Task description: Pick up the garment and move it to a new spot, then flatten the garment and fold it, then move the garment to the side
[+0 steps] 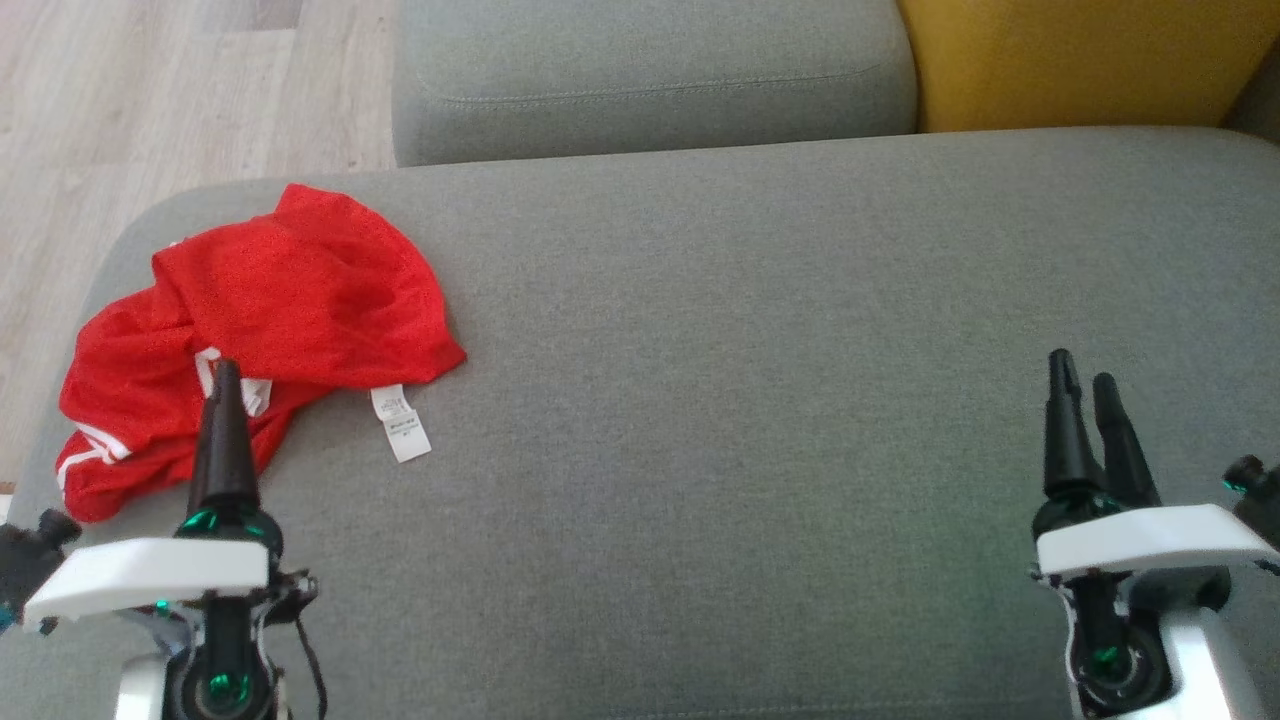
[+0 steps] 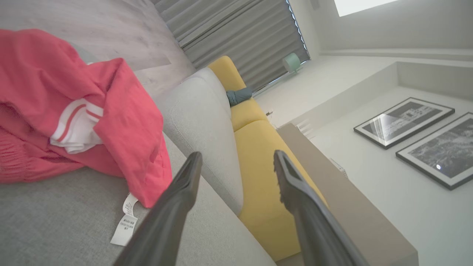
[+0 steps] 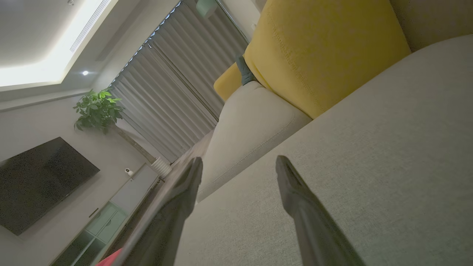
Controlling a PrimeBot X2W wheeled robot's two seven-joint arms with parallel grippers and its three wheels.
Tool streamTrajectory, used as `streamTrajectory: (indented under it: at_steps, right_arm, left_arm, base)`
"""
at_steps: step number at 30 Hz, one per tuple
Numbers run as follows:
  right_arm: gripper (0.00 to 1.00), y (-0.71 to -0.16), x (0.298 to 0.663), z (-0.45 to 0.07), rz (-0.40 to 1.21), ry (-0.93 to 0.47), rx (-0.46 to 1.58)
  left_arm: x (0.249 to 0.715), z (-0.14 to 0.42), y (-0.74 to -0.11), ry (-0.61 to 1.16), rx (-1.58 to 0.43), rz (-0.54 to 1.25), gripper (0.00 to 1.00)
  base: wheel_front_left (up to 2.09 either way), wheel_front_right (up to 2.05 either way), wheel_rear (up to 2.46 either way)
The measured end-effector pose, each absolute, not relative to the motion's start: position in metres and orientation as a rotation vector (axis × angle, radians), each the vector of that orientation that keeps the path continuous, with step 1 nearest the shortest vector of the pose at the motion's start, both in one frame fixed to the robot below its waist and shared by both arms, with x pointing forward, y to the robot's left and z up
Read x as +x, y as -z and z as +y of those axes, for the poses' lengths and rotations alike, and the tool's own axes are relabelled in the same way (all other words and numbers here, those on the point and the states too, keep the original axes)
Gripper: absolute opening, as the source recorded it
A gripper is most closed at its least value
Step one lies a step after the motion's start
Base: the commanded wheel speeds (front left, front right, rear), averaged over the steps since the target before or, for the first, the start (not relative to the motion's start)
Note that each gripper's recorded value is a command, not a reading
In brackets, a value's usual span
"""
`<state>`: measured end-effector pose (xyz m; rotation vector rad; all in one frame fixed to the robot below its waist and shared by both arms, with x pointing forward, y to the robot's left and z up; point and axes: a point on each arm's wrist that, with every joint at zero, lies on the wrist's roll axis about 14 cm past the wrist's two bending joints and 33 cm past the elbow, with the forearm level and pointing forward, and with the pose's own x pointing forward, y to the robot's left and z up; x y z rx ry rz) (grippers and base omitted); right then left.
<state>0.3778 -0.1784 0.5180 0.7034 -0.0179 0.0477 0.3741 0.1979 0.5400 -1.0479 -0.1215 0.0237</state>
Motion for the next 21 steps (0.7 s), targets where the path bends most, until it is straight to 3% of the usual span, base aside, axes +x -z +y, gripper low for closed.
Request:
streamTrajectory:
  at_steps: [21]
  right_arm:
    - [1.0, -0.53, 0.375, -0.151, -0.059, -0.141, 0.35]
  left_arm:
    - [0.373, 0.152, -0.56, 0.106, -0.579, -0.147, 1.0]
  base:
    - [0.0, 0.0, 0.0]
